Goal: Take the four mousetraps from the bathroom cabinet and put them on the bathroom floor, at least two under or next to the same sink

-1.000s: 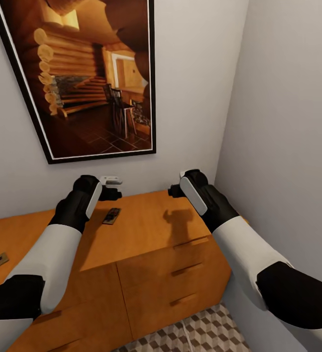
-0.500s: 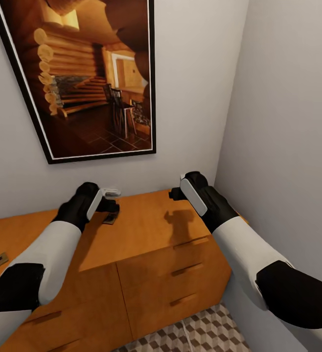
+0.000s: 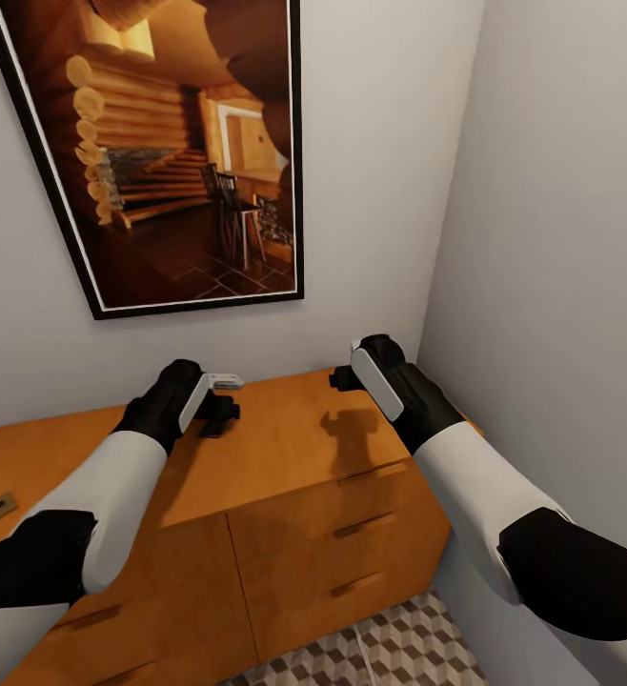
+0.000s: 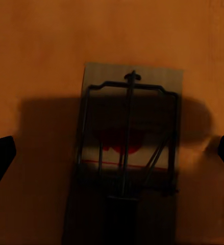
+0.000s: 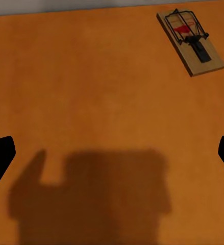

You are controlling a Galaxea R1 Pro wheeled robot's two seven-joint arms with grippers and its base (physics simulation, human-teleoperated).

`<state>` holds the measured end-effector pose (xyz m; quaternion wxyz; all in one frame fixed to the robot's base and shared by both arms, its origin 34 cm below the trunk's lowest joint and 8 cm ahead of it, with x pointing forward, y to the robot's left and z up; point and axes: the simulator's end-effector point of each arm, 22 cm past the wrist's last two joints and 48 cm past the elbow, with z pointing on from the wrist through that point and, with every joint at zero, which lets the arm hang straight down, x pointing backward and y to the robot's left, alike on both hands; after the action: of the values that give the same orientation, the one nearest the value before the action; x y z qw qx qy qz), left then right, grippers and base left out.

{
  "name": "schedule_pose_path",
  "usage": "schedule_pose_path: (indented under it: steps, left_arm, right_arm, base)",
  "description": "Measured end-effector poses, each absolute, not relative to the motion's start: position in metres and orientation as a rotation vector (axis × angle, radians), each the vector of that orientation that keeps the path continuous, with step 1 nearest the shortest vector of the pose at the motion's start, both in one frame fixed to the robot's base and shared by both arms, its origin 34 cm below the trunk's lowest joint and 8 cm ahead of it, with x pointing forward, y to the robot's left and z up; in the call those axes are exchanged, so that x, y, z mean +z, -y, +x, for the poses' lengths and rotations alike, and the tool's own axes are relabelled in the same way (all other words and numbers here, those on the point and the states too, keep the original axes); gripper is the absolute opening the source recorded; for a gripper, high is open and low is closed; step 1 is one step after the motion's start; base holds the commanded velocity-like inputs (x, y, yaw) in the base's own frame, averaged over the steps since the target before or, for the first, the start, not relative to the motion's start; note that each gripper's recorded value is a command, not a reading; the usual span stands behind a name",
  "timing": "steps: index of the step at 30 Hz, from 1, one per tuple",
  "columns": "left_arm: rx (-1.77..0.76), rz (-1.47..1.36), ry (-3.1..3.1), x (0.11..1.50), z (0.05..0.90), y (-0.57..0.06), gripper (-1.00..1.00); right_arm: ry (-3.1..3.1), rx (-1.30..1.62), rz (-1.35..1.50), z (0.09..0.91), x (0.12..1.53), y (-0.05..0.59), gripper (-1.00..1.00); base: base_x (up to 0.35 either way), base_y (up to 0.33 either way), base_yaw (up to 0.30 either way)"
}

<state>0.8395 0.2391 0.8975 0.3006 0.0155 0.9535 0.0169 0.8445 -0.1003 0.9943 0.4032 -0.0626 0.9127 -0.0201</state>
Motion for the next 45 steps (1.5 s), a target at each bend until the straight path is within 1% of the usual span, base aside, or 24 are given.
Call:
schedule_pose_path:
  steps: [5, 11, 45]
  left_arm:
    - [-0.019, 0.067, -2.536, 0.895, 0.838, -0.221, 1.0]
    - [-0.051, 0.088, -2.533, 0.896, 0.838, -0.214, 1.0]
    - [-0.135, 0.054, -2.524, 0.9, 0.839, -0.216, 1.0]
  right_arm:
    - [-2.305, -0.051, -0.158, 0.845, 0.994, 0.1, 1.0]
    - [-2.305, -0.052, -0.158, 0.845, 0.995, 0.101, 1.0]
    - [-2.305, -0.054, -0.159, 0.845, 0.994, 0.101, 1.0]
  base:
    - [0.0, 0.0, 0.0]
    - [0.0, 0.0, 0.0]
    - [0.0, 0.0, 0.0]
